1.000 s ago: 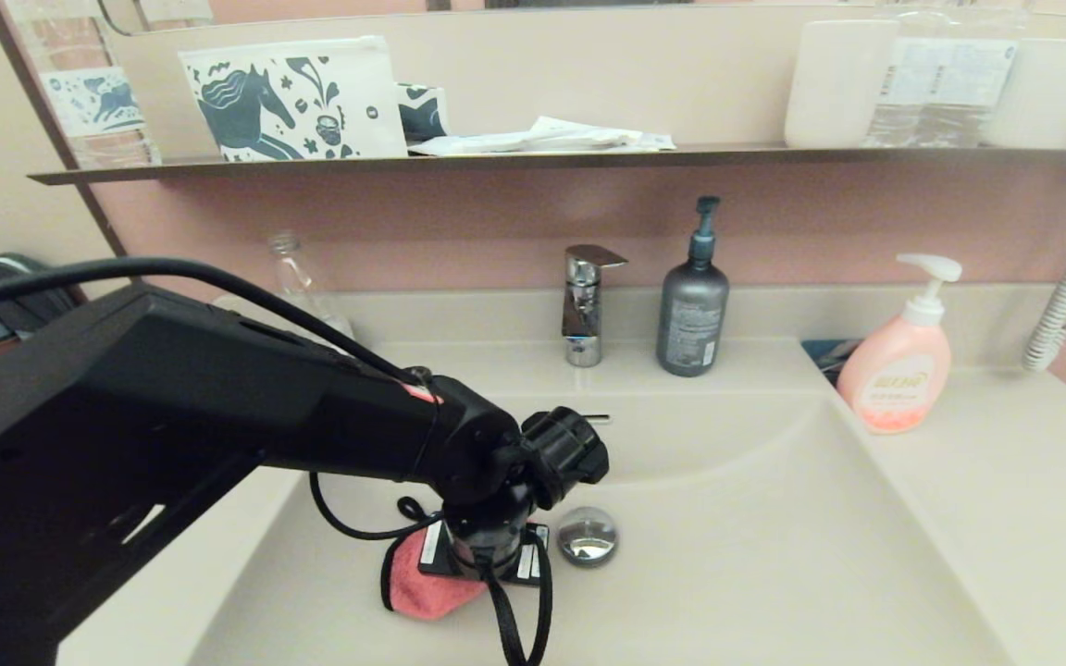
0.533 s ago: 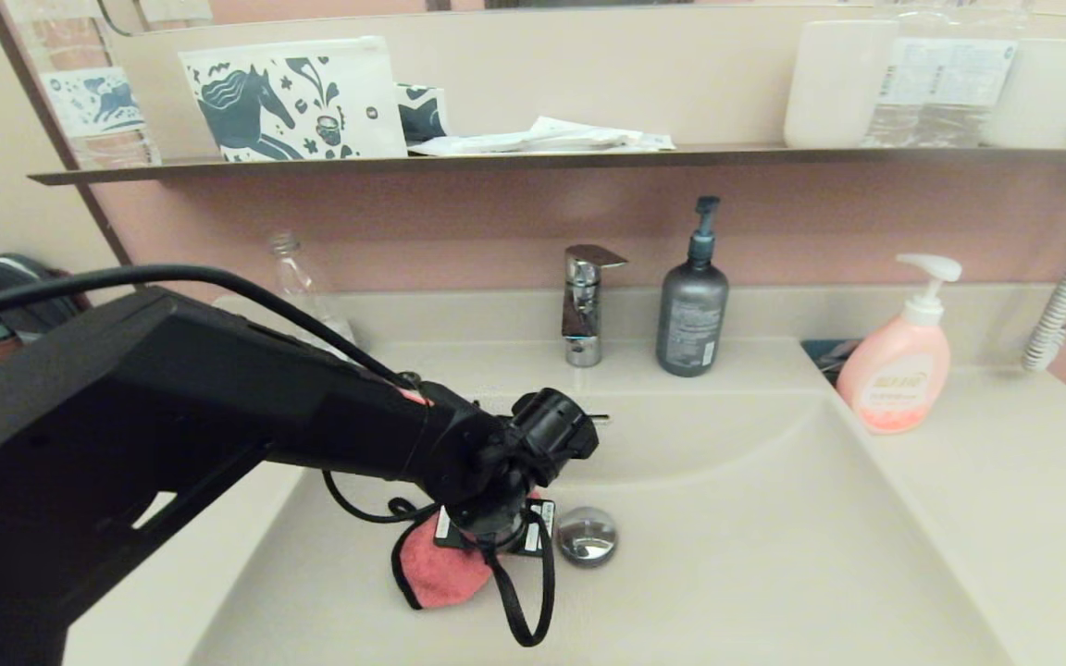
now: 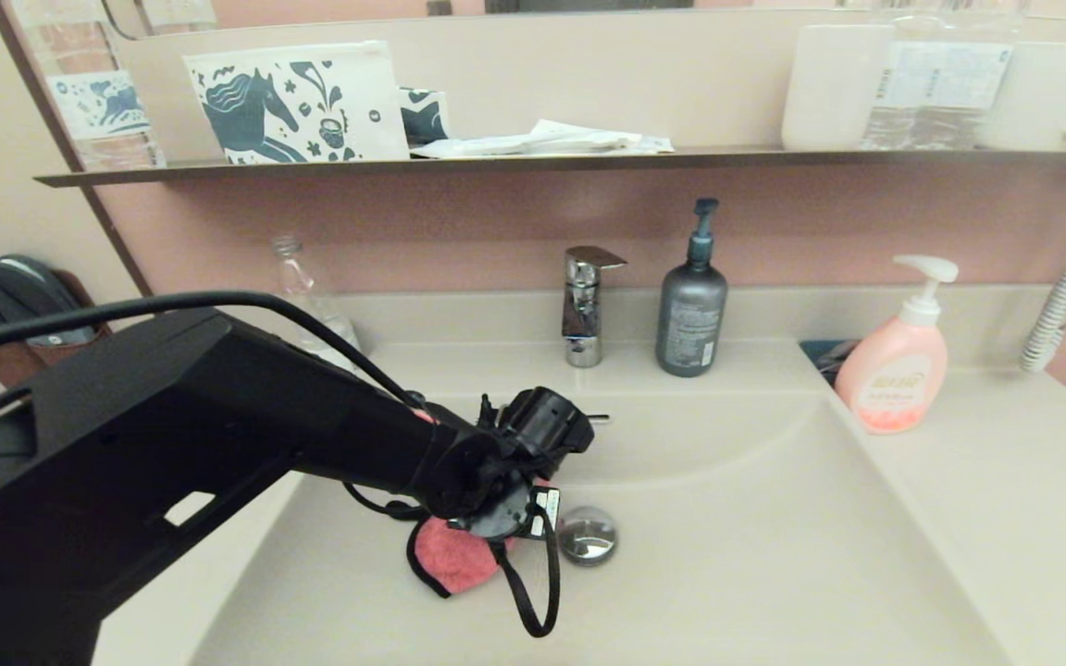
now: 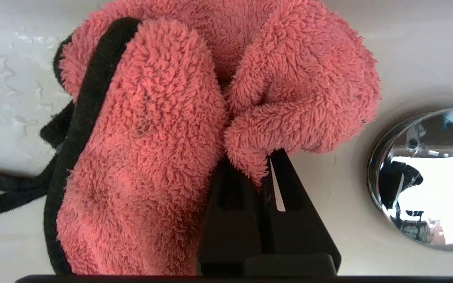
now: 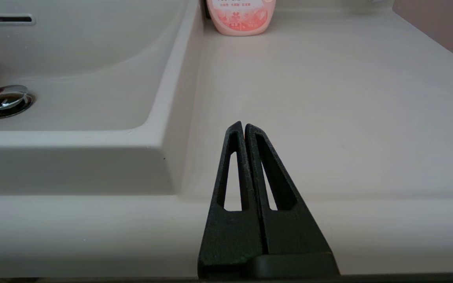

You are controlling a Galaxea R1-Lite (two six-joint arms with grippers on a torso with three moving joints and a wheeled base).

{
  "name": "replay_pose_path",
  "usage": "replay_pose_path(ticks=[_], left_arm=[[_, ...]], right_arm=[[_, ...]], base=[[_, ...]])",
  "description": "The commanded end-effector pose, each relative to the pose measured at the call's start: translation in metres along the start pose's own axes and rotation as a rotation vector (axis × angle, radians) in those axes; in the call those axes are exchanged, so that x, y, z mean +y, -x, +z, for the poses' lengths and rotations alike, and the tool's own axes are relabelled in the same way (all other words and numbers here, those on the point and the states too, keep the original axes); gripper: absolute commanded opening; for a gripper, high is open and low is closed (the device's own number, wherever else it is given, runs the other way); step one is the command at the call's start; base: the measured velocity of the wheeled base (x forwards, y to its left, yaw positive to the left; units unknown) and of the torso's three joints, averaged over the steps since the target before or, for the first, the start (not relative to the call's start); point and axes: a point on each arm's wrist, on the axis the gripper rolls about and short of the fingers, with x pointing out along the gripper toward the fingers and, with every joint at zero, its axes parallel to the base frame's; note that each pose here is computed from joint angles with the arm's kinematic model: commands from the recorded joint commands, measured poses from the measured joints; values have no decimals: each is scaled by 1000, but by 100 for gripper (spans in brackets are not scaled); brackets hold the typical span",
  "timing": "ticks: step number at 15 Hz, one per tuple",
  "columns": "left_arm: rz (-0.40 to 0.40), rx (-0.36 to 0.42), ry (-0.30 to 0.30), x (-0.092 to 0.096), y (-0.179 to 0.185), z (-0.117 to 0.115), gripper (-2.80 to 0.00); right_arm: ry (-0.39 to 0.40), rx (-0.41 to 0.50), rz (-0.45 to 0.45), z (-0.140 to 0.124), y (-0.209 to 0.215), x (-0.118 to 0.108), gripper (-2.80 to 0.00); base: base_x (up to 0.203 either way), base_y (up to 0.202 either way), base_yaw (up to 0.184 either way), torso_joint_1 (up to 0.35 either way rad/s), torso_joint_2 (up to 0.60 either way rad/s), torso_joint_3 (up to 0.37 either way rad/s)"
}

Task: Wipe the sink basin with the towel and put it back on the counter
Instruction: Wipe the sink

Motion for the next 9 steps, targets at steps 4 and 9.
replay_pose_path(ticks=[4, 9], left_arm=[[-26, -20, -17, -23, -8, 0, -280], [-79, -58, 42, -48, 2, 3, -280]], right_arm=[[0, 0, 0, 0, 0, 0, -280], [0, 0, 0, 0, 0, 0, -280]], base=[[0, 0, 0, 0, 0, 0], [0, 0, 0, 0, 0, 0]])
